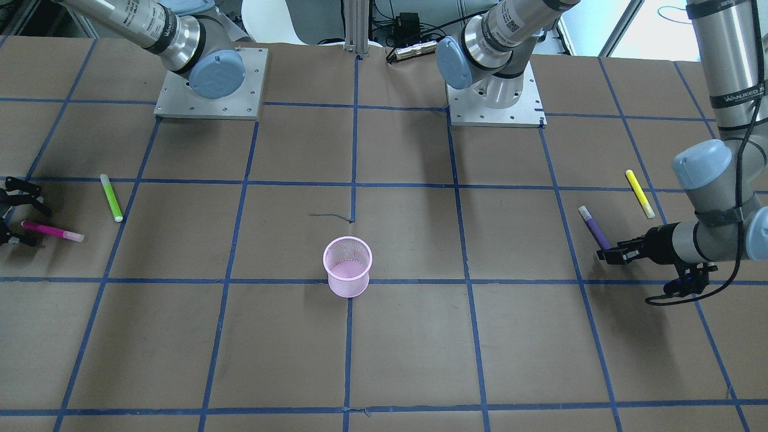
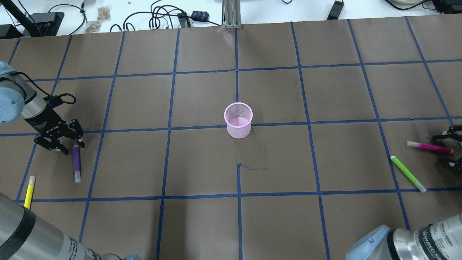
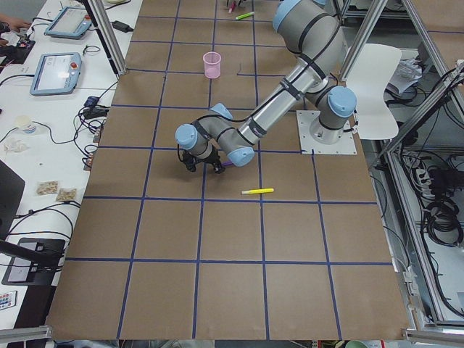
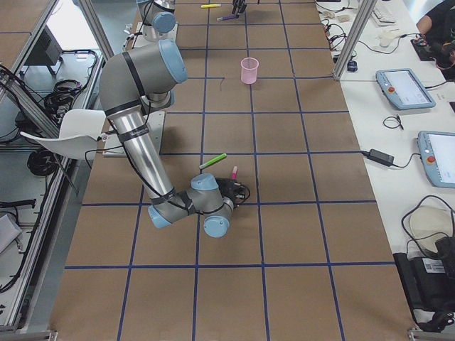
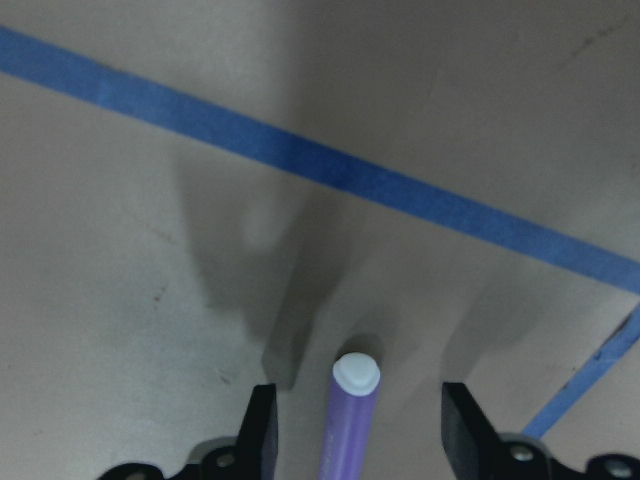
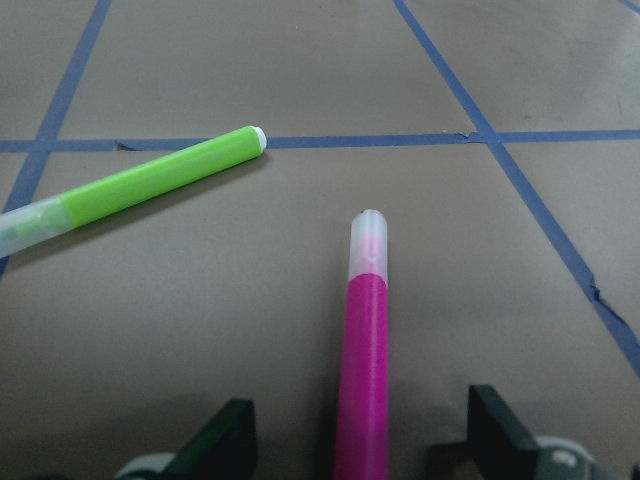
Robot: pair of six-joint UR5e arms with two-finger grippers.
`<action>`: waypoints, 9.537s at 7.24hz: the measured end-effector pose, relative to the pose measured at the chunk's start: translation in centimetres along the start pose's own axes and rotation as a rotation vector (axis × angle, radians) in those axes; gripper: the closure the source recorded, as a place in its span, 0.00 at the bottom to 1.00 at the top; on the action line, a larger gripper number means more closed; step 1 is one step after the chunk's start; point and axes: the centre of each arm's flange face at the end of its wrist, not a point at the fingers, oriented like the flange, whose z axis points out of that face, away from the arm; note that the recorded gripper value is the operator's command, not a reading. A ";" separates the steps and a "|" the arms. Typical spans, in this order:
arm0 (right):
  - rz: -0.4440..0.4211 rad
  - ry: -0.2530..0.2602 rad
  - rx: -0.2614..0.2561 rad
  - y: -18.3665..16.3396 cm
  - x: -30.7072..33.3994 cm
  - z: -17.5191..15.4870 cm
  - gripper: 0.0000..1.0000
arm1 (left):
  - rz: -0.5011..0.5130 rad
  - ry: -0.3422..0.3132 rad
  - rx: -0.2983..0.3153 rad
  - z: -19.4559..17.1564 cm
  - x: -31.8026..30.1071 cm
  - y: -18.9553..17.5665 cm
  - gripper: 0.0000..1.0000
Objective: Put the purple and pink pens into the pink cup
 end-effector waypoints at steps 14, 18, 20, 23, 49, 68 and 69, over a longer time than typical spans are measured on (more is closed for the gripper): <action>0.044 0.009 -0.568 -48.0 8.0 5.8 0.92 | 0.009 0.003 0.058 -4.2 1.6 1.7 1.00; -0.007 0.053 -0.849 -61.5 5.5 24.7 0.93 | 0.016 0.059 0.090 -5.3 2.3 2.2 1.00; -0.055 0.090 -0.959 -64.9 3.4 33.6 0.93 | 0.019 0.076 0.098 -5.6 2.5 2.3 1.00; -0.070 0.121 -1.013 -68.0 2.9 42.4 0.93 | 0.045 0.116 0.116 -6.2 2.3 2.7 1.00; 1.339 0.632 -0.718 -66.4 5.2 19.6 0.00 | 0.448 0.436 0.887 -6.8 45.0 32.3 1.00; 1.328 0.616 -0.730 -66.0 4.6 20.4 0.00 | 0.579 0.324 0.924 -0.1 45.7 27.2 0.00; 1.322 0.614 -0.731 -66.0 4.6 20.4 0.00 | 0.568 0.322 0.924 -1.1 45.5 26.9 0.00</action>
